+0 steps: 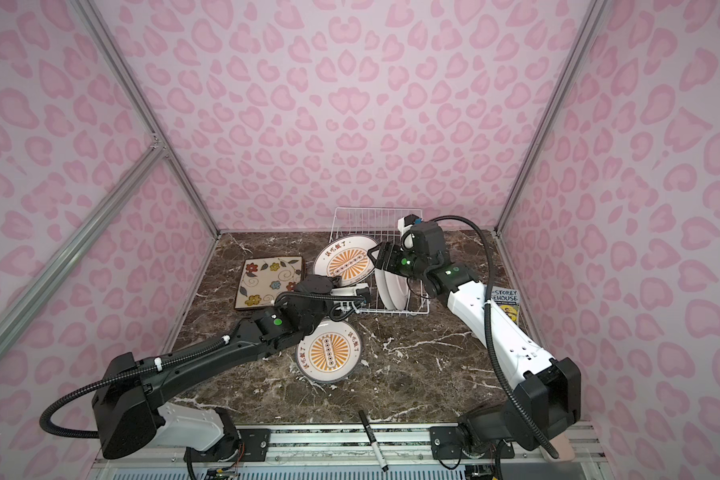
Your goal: Unload the plates from the dish rack
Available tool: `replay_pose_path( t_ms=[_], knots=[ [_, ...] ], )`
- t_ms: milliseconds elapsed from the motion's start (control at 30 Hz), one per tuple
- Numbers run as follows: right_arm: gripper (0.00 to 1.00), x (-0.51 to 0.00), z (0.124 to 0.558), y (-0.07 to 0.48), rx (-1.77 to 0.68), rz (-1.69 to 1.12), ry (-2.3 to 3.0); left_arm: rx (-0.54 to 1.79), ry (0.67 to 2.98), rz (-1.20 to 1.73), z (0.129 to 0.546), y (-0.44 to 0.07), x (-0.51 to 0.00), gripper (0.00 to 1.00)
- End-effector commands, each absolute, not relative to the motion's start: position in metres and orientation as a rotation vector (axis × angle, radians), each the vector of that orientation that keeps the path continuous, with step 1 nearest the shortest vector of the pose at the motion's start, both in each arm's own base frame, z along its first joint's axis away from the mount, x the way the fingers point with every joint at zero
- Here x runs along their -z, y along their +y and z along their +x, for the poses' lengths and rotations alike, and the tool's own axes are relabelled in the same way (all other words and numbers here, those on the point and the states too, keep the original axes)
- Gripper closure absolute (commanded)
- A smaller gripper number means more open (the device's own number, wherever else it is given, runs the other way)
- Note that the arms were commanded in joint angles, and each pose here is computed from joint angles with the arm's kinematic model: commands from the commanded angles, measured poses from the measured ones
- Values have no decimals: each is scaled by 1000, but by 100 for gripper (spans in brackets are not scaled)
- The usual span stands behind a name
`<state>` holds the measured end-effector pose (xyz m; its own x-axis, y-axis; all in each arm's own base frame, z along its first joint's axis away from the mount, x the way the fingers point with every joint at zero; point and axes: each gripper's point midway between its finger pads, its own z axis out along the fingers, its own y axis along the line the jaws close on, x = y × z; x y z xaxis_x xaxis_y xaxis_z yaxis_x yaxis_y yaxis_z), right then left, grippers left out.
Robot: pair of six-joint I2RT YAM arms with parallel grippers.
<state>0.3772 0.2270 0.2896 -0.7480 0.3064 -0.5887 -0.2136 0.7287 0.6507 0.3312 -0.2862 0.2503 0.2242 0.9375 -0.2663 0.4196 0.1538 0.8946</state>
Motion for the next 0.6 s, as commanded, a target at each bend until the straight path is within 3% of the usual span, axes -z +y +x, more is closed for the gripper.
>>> replay_pose_path(
  t_ms=[0,200,567],
  knots=[
    [29,-284,377,230,-954,86,2259,-676,1290,1362,337,-290,-275,96],
    [40,-272,378,232,-962,116,2309,-675,1288,1362,336,-294,-273,95],
    [76,-268,379,239,-1006,128,2328,-702,1319,1351,340,-296,-267,95]
  ],
)
